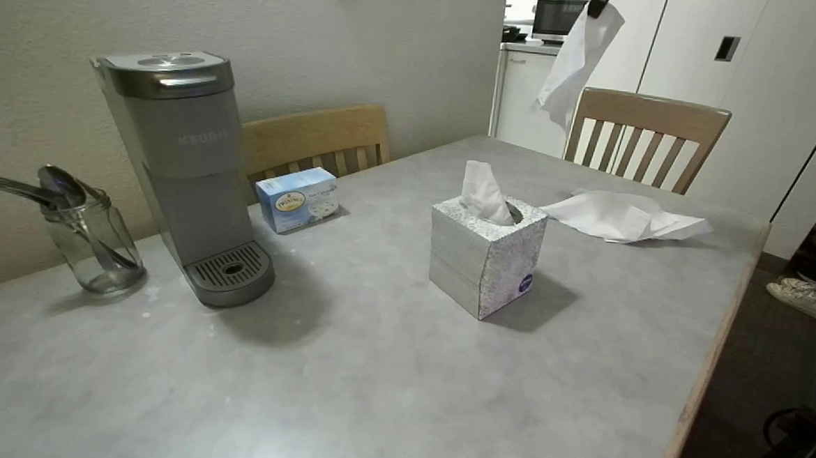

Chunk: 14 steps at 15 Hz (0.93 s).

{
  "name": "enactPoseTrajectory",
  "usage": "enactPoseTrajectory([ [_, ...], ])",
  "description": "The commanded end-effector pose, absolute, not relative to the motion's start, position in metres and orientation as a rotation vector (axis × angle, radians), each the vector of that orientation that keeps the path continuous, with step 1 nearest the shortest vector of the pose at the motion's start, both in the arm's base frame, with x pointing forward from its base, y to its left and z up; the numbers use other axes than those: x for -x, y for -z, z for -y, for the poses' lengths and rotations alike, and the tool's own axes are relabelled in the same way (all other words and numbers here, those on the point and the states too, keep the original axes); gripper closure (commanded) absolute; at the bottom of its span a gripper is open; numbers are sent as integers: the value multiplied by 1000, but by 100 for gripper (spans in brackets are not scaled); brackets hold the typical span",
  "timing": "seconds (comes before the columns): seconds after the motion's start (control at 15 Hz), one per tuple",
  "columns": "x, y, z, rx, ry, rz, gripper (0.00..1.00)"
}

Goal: Remove one tissue square from the box

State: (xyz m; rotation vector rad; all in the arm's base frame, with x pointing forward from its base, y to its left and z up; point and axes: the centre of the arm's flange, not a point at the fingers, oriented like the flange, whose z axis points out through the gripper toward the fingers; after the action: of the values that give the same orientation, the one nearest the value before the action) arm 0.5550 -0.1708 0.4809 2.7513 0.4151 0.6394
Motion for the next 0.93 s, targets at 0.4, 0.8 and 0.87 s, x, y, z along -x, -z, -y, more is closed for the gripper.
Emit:
enactPoseTrajectory([
  [0.4, -548, -366, 232, -2817, -464, -321, 100],
  [0.8, -546, -309, 247, -2870, -330, -280, 100],
  [0.87, -545, -298, 250, -2878, -301, -270, 100],
])
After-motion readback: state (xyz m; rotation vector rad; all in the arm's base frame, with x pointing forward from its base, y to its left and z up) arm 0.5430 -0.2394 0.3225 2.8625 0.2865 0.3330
